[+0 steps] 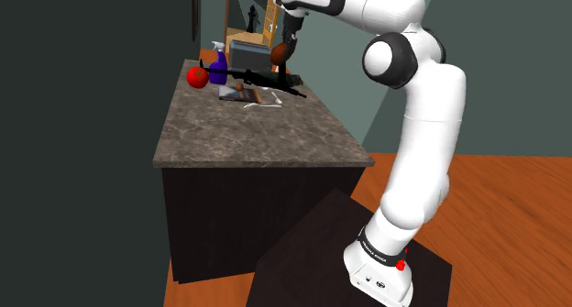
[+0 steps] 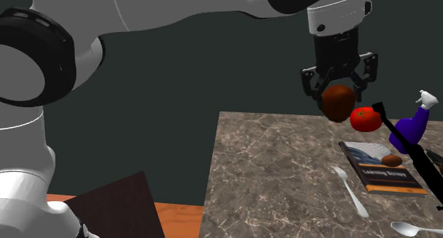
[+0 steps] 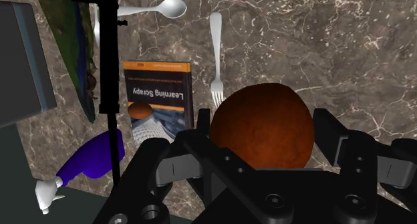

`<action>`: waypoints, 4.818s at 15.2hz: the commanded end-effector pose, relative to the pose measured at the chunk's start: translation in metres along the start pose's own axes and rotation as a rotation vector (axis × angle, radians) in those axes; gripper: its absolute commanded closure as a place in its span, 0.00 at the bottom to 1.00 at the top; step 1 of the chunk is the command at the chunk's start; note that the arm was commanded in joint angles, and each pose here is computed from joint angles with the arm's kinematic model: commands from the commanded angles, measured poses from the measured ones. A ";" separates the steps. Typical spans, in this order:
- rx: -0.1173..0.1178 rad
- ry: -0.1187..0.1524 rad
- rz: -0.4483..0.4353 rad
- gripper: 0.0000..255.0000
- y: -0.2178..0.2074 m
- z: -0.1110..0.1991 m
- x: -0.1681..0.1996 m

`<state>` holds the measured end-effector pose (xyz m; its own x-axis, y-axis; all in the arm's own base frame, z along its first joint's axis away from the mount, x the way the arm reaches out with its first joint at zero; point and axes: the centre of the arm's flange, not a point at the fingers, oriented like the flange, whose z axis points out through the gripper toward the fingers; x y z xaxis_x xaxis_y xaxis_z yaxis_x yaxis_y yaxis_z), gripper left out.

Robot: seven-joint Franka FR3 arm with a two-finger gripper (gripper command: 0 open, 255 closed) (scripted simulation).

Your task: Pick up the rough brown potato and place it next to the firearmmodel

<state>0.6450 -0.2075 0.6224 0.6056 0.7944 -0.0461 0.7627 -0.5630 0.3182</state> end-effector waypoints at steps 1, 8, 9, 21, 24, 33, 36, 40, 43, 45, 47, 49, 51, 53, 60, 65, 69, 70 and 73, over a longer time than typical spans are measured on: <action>0.000 0.000 -0.002 1.00 0.017 0.007 -0.021; 0.000 0.000 -0.002 1.00 0.053 0.033 -0.073; 0.000 0.000 -0.002 1.00 0.052 0.038 -0.072; 0.000 0.000 -0.002 1.00 0.032 0.098 -0.070; 0.000 0.000 -0.002 1.00 0.027 0.113 -0.069; 0.000 0.000 -0.002 1.00 0.011 0.158 -0.067; 0.000 0.000 -0.002 1.00 0.006 0.173 -0.066; 0.000 0.000 -0.002 1.00 0.000 0.193 -0.065; 0.000 0.000 -0.002 1.00 -0.005 0.208 -0.064; 0.000 0.000 -0.002 1.00 -0.009 0.218 -0.064; 0.000 0.000 -0.002 1.00 -0.012 0.228 -0.063; 0.000 0.000 -0.002 1.00 -0.015 0.238 -0.063; 0.000 0.000 -0.002 1.00 -0.019 0.248 -0.062; 0.000 0.000 -0.002 1.00 -0.022 0.258 -0.062; 0.000 0.000 -0.002 1.00 -0.034 0.293 -0.060; 0.000 0.000 -0.002 1.00 -0.035 0.295 -0.060; 0.000 0.000 -0.002 0.00 -0.034 0.293 -0.060; 0.000 0.000 -0.002 0.00 -0.035 0.293 -0.060; 0.000 0.000 -0.002 0.00 -0.036 0.294 -0.059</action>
<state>0.6487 -0.3009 0.3359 0.6040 0.7957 -0.0461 0.7638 -0.5613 0.3187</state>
